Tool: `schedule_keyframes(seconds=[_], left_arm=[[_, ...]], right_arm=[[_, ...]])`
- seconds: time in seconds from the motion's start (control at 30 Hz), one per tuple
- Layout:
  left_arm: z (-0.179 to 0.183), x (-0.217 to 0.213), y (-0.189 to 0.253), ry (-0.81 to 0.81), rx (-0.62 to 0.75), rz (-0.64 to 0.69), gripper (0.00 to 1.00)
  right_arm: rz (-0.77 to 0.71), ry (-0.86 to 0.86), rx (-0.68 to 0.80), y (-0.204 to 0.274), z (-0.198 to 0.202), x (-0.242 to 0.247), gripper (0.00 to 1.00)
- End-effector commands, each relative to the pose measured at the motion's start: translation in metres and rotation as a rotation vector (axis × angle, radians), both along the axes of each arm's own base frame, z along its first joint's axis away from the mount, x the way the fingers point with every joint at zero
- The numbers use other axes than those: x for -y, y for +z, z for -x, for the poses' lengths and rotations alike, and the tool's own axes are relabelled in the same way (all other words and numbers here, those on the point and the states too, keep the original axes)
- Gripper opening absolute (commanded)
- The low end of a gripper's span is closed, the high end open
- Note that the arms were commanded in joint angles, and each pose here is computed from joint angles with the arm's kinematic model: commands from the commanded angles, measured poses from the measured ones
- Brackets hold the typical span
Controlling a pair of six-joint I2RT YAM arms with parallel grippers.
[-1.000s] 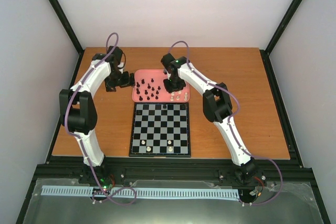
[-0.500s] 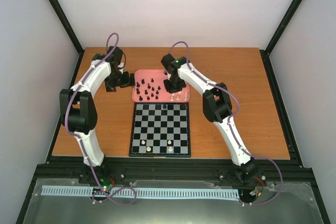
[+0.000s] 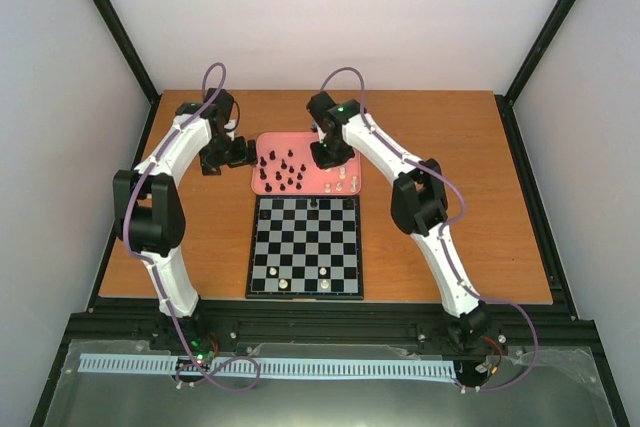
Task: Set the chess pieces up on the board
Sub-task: Pick up the chess piece from the storage box, then place the chess piece on the chessboard.
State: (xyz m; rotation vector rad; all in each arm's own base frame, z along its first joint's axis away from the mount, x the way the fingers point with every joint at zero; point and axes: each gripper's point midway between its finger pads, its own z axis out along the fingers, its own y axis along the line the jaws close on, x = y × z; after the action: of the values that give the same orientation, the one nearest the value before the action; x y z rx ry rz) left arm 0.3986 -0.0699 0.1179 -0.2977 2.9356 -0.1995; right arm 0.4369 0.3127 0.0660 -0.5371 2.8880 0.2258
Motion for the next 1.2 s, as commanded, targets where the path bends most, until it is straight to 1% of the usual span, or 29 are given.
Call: schedule_keyframes(seconds=[0.0,0.17,0.3,0.4,0.5,0.63,0.73,1.03,1.17], left_arm=[[0.001,0.001,0.013,0.013,0.035,0.011,1.00],[0.002,0.000,0.014,0.017,0.039,0.009,1.00],[0.003,0.000,0.012,0.022,0.036,0.012,1.00],[0.003,-0.001,0.012,0.026,0.038,0.005,1.00],[0.004,-0.004,0.015,0.033,0.053,-0.006,1.00],[0.007,-0.005,0.016,0.037,0.062,-0.012,1.00],[0.010,-0.007,0.018,0.038,0.070,-0.019,1.00],[0.017,-0.009,0.017,0.040,0.077,-0.020,1.00],[0.017,-0.009,0.020,0.041,0.090,-0.020,1.00]], right_arm=[[-0.053,0.078,0.085,0.073,0.021,-0.012,0.03],[-0.066,0.164,0.077,0.098,0.071,-0.023,0.03],[-0.079,0.240,0.060,0.101,0.124,-0.031,0.03],[-0.117,0.284,0.053,0.099,0.163,-0.036,0.03],[-0.114,0.343,0.017,0.081,0.200,-0.042,0.03],[-0.095,0.439,0.029,0.069,0.236,-0.059,0.03],[-0.082,0.481,0.019,0.058,0.254,-0.068,0.03],[-0.063,0.523,-0.031,0.034,0.294,-0.072,0.03],[-0.067,0.531,-0.051,0.025,0.305,-0.073,0.03]])
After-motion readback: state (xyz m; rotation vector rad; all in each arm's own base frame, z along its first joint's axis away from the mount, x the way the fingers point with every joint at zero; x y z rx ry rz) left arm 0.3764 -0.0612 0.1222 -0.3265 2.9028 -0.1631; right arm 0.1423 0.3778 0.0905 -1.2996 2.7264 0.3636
